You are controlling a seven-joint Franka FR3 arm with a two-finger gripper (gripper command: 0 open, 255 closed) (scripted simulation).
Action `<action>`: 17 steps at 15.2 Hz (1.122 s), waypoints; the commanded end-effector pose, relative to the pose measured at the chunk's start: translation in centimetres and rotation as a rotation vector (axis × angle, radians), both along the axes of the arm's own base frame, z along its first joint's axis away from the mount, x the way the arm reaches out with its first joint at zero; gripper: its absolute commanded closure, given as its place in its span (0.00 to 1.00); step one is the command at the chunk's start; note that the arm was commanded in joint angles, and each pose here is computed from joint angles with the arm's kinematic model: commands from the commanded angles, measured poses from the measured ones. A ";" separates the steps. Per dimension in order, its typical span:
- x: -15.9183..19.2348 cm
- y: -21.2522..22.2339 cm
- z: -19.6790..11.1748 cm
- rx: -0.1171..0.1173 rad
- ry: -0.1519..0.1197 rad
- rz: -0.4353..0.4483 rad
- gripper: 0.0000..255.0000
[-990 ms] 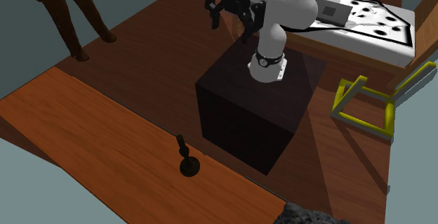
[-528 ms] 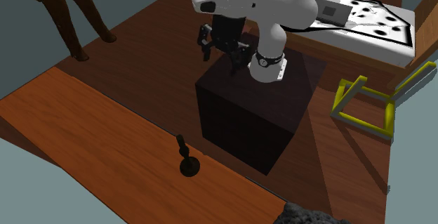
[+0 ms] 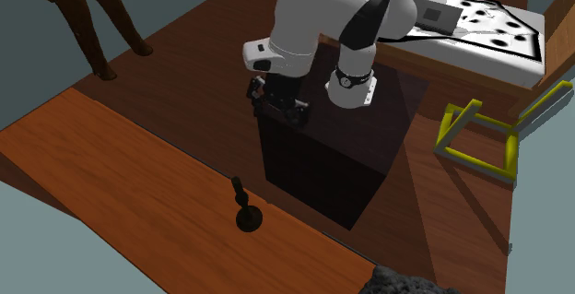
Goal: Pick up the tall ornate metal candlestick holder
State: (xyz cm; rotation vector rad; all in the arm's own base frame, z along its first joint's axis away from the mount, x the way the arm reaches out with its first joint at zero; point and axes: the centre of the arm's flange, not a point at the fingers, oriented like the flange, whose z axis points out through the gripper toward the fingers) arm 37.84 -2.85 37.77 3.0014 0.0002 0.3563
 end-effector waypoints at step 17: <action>9.9 -2.0 -20.0 -0.095 -0.140 0.084 0.00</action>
